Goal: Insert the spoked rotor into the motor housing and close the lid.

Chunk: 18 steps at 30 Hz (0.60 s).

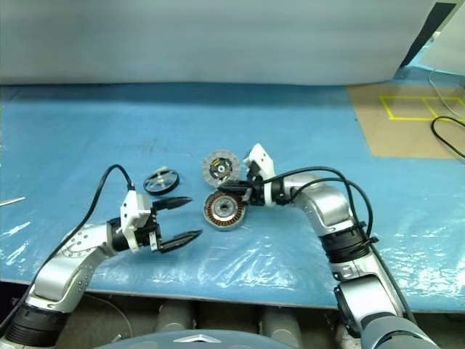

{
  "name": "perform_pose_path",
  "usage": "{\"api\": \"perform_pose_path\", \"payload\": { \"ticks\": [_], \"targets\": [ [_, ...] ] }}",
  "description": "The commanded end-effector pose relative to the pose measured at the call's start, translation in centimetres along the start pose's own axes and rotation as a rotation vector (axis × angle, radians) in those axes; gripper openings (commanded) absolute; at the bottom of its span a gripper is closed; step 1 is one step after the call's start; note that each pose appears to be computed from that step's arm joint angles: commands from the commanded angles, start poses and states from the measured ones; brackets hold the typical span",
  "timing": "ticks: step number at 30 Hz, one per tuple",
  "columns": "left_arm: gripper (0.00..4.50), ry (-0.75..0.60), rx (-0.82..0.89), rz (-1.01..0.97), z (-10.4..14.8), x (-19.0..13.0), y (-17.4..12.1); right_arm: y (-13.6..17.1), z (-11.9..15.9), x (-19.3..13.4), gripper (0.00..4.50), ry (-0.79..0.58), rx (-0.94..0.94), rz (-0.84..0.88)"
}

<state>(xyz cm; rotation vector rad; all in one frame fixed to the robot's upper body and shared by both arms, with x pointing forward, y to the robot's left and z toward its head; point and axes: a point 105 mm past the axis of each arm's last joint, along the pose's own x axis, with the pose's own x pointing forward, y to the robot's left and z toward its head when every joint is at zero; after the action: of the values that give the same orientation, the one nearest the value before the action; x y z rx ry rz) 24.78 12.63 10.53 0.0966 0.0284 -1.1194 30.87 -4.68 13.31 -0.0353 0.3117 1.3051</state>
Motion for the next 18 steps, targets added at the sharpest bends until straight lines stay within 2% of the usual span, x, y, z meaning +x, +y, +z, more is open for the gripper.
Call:
{"api": "perform_pose_path", "payload": {
  "ticks": [1,7,13,18],
  "targets": [
    [4.50,-0.046,0.007,0.046,2.3,-1.0,1.0,0.9,1.4,-0.8,0.03,-0.019,-0.052,0.017],
    [4.50,0.031,-0.010,0.079,4.1,-2.9,4.0,0.9,0.8,-1.7,0.03,0.027,-0.095,-0.017],
    [4.50,0.176,0.071,0.086,5.3,-4.6,9.0,1.6,-0.7,-2.6,0.03,0.087,-0.121,-0.028],
    [4.50,0.262,0.096,0.065,5.5,-4.9,13.2,1.2,-1.0,-3.8,0.03,0.108,-0.140,-0.075]
  ]
}}
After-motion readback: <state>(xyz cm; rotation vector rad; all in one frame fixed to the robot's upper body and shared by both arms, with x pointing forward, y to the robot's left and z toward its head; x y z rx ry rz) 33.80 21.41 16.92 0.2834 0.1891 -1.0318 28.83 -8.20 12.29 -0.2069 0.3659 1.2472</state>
